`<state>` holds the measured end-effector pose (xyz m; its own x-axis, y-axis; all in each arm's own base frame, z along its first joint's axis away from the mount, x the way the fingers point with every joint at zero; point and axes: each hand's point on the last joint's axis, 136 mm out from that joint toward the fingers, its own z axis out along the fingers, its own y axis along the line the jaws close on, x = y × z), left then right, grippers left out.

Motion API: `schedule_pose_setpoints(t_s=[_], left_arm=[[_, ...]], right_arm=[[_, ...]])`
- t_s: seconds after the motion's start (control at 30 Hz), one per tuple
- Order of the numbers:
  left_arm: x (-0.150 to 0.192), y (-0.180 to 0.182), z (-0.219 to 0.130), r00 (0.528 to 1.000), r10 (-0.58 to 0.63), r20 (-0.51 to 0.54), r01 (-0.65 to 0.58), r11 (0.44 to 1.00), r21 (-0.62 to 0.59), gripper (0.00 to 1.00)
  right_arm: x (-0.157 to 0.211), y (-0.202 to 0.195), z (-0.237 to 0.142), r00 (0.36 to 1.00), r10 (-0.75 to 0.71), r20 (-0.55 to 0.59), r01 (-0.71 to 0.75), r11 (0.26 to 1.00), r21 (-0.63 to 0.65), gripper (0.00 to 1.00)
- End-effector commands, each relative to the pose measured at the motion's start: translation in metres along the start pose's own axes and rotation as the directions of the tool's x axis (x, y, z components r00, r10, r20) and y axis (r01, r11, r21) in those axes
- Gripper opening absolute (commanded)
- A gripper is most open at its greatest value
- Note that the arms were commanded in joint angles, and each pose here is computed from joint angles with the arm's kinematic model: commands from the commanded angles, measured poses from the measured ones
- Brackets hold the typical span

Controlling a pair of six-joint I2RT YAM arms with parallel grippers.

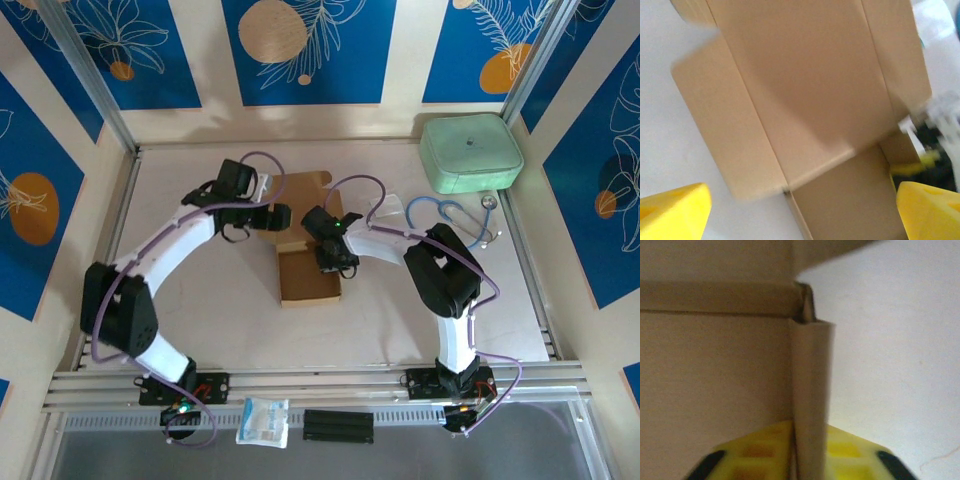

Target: Fold the paper box

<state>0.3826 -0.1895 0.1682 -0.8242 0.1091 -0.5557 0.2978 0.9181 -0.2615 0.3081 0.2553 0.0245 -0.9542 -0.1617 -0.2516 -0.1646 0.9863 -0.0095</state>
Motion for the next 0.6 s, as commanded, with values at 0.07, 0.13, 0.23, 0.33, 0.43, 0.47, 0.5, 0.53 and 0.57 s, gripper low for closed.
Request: schedule_pose_setpoints(t_s=[0.07,0.13,0.23,0.33,0.43,0.47,0.5,0.53,0.57], left_arm=[[-0.038,0.023,0.016,0.999,0.003,-0.049,-0.002,1.000,0.010,0.89],[-0.050,0.020,0.015,0.997,0.032,-0.073,-0.029,0.998,0.048,0.89],[-0.057,0.021,0.013,0.987,0.066,-0.147,-0.056,0.996,0.073,0.88],[-0.060,0.027,0.010,0.973,0.075,-0.219,-0.057,0.995,0.087,0.87],[-0.062,0.029,0.009,0.963,0.065,-0.261,-0.034,0.992,0.121,0.86],[-0.061,0.027,0.010,0.959,0.058,-0.278,-0.019,0.990,0.143,0.86],[-0.061,0.028,0.012,0.954,0.050,-0.294,-0.004,0.988,0.156,0.86],[-0.059,0.031,0.016,0.947,0.043,-0.318,0.008,0.987,0.157,0.86],[-0.056,0.036,0.021,0.939,0.032,-0.343,0.020,0.989,0.146,0.86]], right_arm=[[-0.016,-0.007,-0.034,0.998,0.000,0.059,0.004,0.998,-0.061,0.45],[-0.026,-0.011,-0.057,0.997,0.020,0.079,-0.010,0.992,-0.128,0.51],[-0.045,-0.020,-0.091,0.993,0.052,0.108,-0.022,0.963,-0.269,0.68],[-0.068,-0.030,-0.116,0.994,0.081,0.074,-0.039,0.890,-0.454,0.90],[-0.093,-0.046,-0.128,0.995,0.105,0.000,-0.090,0.854,-0.512,1.00],[-0.101,-0.049,-0.129,0.994,0.109,-0.017,-0.102,0.850,-0.516,0.99],[-0.108,-0.051,-0.129,0.995,0.101,-0.023,-0.098,0.851,-0.517,0.99],[-0.115,-0.053,-0.125,0.995,0.092,-0.028,-0.094,0.857,-0.507,0.99],[-0.122,-0.056,-0.120,0.995,0.092,-0.035,-0.097,0.867,-0.488,0.99]])
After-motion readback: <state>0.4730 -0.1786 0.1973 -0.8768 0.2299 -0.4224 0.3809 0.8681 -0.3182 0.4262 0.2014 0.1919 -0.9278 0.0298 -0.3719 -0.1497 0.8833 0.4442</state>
